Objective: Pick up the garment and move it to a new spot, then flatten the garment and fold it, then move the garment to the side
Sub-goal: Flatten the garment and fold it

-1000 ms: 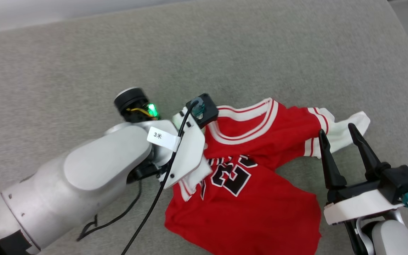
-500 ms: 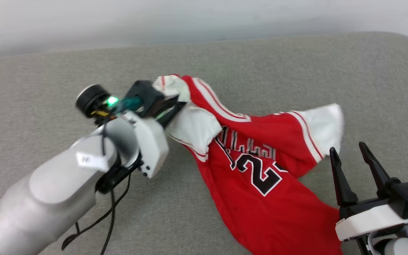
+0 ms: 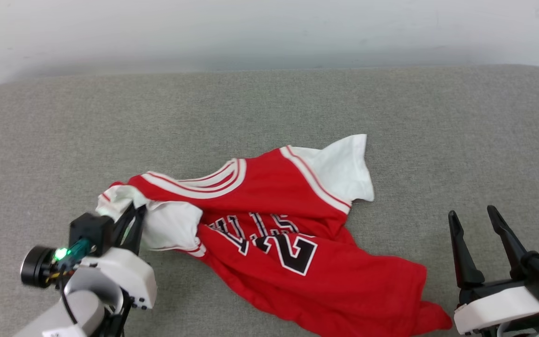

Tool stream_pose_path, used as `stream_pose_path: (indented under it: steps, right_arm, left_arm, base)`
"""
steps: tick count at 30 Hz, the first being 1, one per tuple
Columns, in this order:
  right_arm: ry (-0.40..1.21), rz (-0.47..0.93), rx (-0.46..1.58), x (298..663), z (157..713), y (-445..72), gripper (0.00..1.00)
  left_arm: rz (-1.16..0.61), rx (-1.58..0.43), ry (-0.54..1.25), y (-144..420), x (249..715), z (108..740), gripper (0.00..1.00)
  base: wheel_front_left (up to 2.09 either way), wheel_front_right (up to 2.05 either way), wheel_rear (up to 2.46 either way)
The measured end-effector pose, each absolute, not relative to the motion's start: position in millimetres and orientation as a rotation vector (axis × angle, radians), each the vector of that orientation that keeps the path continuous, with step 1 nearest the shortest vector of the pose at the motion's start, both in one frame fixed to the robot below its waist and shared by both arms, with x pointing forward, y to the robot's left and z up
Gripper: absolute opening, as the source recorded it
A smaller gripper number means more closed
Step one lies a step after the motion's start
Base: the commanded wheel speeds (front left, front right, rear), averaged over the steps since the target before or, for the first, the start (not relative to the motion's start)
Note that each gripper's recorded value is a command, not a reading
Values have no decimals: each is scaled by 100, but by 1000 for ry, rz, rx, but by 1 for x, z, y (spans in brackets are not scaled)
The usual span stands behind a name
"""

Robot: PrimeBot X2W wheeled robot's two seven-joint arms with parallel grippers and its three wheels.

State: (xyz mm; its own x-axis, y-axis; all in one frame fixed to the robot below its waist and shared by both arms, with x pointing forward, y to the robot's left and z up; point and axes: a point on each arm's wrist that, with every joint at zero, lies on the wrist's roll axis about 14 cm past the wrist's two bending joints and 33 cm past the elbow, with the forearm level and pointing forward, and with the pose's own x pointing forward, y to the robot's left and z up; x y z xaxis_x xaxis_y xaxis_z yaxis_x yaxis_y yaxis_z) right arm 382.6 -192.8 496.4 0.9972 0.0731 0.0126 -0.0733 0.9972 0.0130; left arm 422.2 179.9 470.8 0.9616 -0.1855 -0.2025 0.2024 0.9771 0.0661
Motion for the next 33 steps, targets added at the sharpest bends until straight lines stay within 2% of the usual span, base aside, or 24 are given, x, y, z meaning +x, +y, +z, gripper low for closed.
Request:
stream_pose_path:
  steps: [9, 15, 20, 21, 22, 33]
  right_arm:
    - [4, 79, 22, 380, 493, -189, 100]
    - [7, 88, 17, 381, 493, -186, 100]
    - [1, 97, 17, 379, 497, -183, 100]
    - [-1, 98, 17, 379, 497, -183, 100]
    - [-2, 100, 17, 378, 498, -182, 100]
    - [-29, 115, 24, 372, 507, -176, 100]
  left_arm:
    - [-33, -38, 338, 206, 356, 416, 0]
    - [-13, -104, 473, 205, 315, 372, 0]
    - [-12, -125, 494, 205, 305, 361, 0]
    - [-11, -122, 487, 206, 306, 363, 24]
    - [-15, -107, 474, 206, 308, 365, 100]
    - [-15, -5, 145, 218, 338, 457, 100]
  base:
    - [0, 0, 0]
    - [0, 0, 0]
    - [0, 0, 0]
    - [0, 0, 0]
    - [0, 0, 0]
    - [0, 0, 0]
